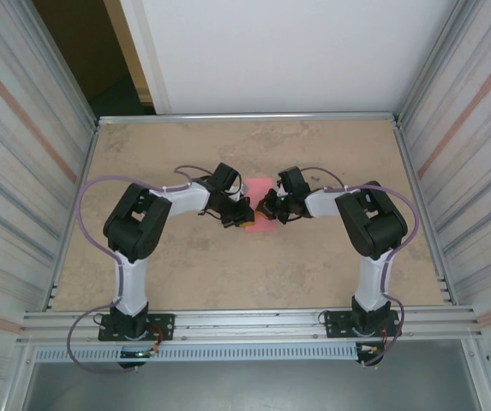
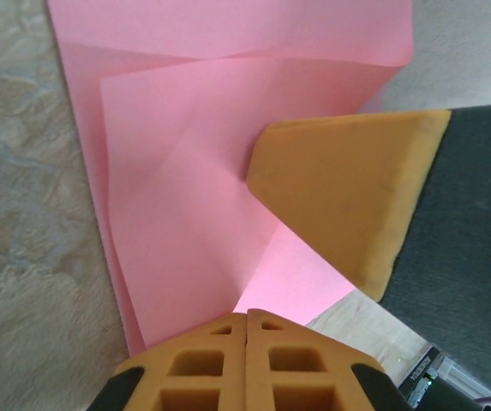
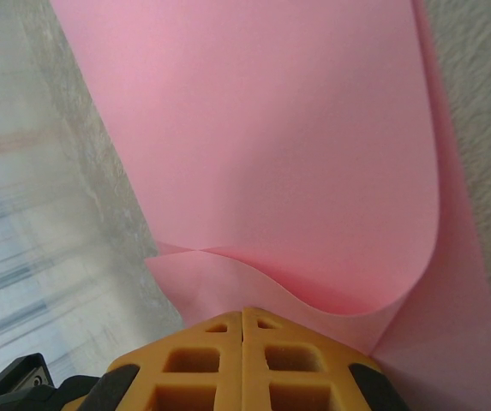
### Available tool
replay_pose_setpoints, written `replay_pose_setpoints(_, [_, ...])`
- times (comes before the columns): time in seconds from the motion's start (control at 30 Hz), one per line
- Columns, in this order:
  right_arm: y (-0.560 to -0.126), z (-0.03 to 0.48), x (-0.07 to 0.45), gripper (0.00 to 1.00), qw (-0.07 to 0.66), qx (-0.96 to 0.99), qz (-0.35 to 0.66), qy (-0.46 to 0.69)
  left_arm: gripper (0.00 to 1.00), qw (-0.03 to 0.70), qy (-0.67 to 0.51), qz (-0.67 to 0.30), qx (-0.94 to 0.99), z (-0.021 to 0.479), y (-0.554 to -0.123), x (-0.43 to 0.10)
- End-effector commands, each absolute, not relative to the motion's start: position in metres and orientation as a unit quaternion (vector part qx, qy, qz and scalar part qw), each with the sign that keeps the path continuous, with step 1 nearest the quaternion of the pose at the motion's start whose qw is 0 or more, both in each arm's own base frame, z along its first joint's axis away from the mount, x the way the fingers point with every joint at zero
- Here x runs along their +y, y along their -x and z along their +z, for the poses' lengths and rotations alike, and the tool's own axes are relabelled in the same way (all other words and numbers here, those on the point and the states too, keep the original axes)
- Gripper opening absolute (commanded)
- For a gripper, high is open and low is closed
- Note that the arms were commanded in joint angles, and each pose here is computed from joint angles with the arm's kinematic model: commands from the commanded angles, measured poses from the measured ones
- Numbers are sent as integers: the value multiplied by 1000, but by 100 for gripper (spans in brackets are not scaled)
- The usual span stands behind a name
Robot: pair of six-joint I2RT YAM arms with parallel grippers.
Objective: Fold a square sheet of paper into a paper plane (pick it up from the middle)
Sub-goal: Fold the triangle a second time at the center of the table.
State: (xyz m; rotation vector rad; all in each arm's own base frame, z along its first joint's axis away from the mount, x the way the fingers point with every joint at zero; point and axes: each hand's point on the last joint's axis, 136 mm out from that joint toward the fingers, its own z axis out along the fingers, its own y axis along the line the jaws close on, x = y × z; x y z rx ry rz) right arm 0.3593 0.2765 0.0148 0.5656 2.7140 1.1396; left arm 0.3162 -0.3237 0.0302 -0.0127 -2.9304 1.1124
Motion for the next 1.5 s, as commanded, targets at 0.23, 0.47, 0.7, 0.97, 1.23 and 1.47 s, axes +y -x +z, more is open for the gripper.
replay_pose_setpoints(0.23, [-322,-48,240,0,2,928,281,-247,4,20,21,324,-946,15,-308,-315])
replay_pose_setpoints(0.47, [-321,-50,236,0,1,929,273,-248,4,30,21,307,-951,5,-298,-306])
replay_pose_setpoints(0.7, [-320,-52,233,0,-1,931,268,-250,4,50,17,281,-958,-7,-276,-287])
replay_pose_setpoints(0.97, [-320,-51,232,0,0,931,268,-249,4,53,-8,289,-956,7,-254,-263])
replay_pose_setpoints(1.23, [-322,-48,233,0,5,930,273,-248,4,-38,14,379,-924,69,-301,-304])
replay_pose_setpoints(1.47, [-324,-45,237,0,6,928,283,-244,3,-25,4,361,-932,47,-317,-316])
